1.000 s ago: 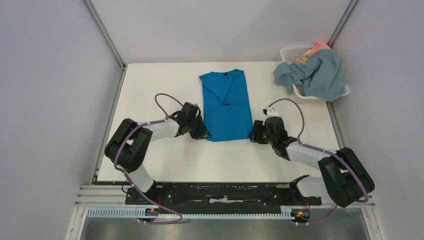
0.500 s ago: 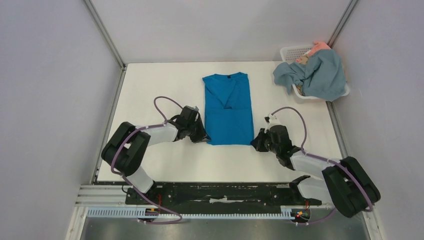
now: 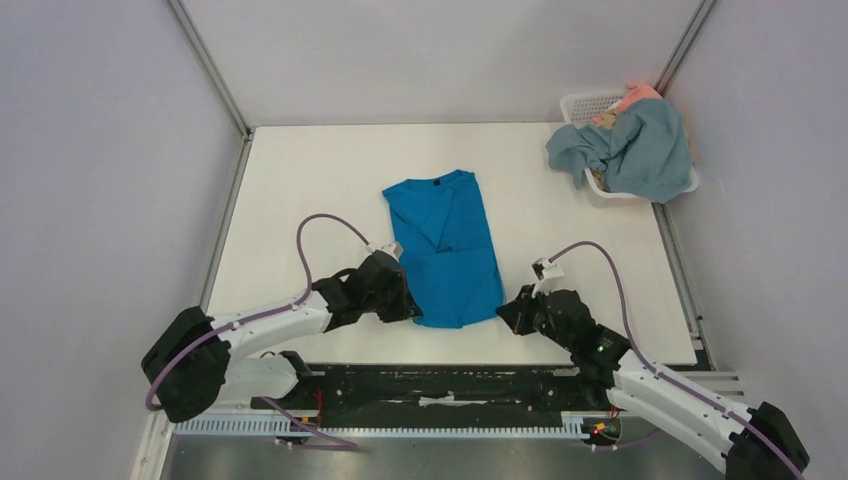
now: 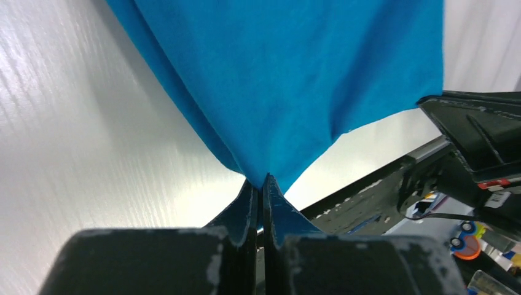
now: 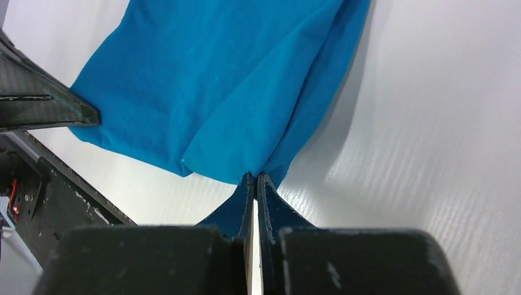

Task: Fold and stack the t-shirts
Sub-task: Grab one side of the 2/3 rectangular tshirt with both arms, then fold the long partially folded tshirt into a neat square

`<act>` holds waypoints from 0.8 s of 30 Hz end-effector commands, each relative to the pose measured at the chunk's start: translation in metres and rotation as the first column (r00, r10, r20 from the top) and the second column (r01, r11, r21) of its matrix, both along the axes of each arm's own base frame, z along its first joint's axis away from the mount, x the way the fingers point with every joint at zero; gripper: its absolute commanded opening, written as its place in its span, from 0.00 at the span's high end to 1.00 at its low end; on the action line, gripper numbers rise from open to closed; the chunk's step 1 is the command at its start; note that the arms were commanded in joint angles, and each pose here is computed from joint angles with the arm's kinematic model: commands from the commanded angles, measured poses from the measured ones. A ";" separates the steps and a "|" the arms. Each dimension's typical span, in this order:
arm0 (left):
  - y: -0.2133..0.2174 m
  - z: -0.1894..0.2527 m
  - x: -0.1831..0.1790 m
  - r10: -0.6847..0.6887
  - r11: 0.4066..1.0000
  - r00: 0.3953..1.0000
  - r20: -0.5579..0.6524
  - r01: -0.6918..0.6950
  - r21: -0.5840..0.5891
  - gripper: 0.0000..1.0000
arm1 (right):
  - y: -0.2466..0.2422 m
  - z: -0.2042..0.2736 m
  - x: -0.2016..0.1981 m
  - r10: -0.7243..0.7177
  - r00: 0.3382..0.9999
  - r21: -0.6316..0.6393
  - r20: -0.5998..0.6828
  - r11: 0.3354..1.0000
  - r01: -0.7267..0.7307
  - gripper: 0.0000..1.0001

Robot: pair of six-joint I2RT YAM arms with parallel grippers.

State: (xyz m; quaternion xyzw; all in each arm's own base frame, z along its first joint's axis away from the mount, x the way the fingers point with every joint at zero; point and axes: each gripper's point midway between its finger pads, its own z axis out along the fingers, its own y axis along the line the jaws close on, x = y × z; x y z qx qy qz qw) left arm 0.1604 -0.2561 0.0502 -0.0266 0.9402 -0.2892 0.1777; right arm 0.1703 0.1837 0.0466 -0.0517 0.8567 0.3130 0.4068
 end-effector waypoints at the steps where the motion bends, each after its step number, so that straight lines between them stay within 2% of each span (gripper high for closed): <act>1: 0.001 0.030 0.011 0.074 0.997 0.996 0.059 -0.071 -0.041 0.98 | -0.004 0.028 0.016 -0.078 0.995 0.007 0.055 0.997 0.078 1.00; 10: 0.010 0.088 0.065 0.198 0.980 0.963 0.181 -0.201 0.001 0.98 | -0.003 0.118 0.072 -0.217 0.948 -0.009 0.234 0.974 0.226 1.00; 16: 0.024 0.114 0.117 0.281 0.960 0.942 0.183 -0.280 -0.030 0.98 | -0.001 0.162 0.114 -0.295 0.899 -0.053 0.322 0.943 0.328 1.00; 24: 0.036 0.130 0.183 0.347 0.937 0.917 0.198 -0.348 -0.034 0.98 | 0.009 0.187 0.182 -0.264 0.902 0.005 0.341 0.960 0.279 1.00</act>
